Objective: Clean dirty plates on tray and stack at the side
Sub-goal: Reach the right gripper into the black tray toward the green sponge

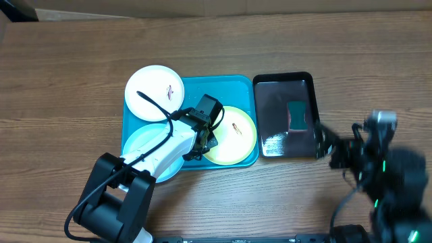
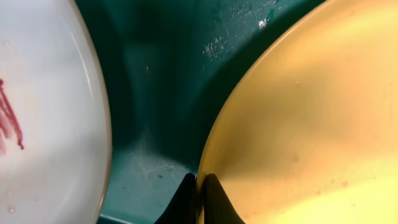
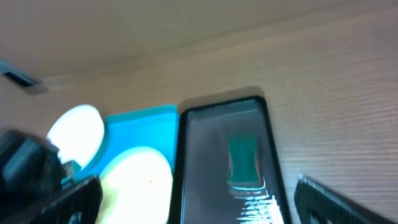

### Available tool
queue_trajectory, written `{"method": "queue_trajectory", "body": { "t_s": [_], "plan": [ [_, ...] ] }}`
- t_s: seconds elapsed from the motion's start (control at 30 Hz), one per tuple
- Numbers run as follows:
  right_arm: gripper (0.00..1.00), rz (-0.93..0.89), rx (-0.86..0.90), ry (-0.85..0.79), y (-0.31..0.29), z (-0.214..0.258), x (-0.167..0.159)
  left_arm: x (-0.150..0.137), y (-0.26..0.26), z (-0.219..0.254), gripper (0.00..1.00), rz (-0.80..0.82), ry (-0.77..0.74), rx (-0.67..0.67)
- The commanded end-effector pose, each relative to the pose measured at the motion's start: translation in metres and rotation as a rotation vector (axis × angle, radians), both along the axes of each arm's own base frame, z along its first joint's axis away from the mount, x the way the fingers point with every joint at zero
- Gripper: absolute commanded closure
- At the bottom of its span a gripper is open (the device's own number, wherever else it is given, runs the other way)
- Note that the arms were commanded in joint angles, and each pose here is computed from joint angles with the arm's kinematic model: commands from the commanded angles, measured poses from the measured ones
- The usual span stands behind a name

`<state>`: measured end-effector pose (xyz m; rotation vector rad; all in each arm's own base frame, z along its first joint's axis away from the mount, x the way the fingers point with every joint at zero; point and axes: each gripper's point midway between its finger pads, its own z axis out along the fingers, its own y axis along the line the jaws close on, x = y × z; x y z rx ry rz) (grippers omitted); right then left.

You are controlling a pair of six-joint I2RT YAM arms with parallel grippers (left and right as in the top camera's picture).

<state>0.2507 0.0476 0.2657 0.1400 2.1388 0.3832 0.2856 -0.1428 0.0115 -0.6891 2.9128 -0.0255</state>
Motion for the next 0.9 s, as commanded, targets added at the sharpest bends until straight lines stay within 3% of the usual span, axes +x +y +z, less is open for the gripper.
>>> {"method": "queue_trajectory", "body": {
  "t_s": [0.0,0.17,0.27,0.37,0.43,0.5,0.67,0.87],
  "plan": [
    [0.00,-0.006,-0.022,0.155,0.001,0.012,0.027,-0.003,0.006,-0.001,0.96,0.006,-0.003,0.025],
    [0.01,0.023,-0.016,0.375,0.010,0.004,0.061,-0.003,0.006,-0.001,0.96,0.006,-0.003,0.025],
    [0.17,0.035,-0.023,0.460,0.015,-0.023,0.076,-0.003,0.006,-0.001,0.96,0.006,-0.003,0.025],
    [0.46,0.092,-0.069,0.568,0.023,-0.057,0.081,-0.003,0.006,-0.001,0.96,0.006,-0.003,0.025],
    [0.60,0.131,-0.098,0.639,0.030,-0.080,0.081,-0.002,0.006,-0.001,0.96,0.006,-0.003,0.025],
    [0.62,0.130,-0.136,0.699,0.030,-0.101,0.083,-0.002,0.006,-0.001,0.96,0.006,-0.003,0.025],
    [0.47,0.108,-0.209,0.817,0.024,-0.143,0.088,-0.003,0.006,-0.001,0.96,0.005,-0.002,0.026],
    [0.45,0.112,-0.268,0.880,0.019,-0.177,0.097,-0.003,0.006,-0.001,0.96,0.005,-0.003,0.026]
  ]
}}
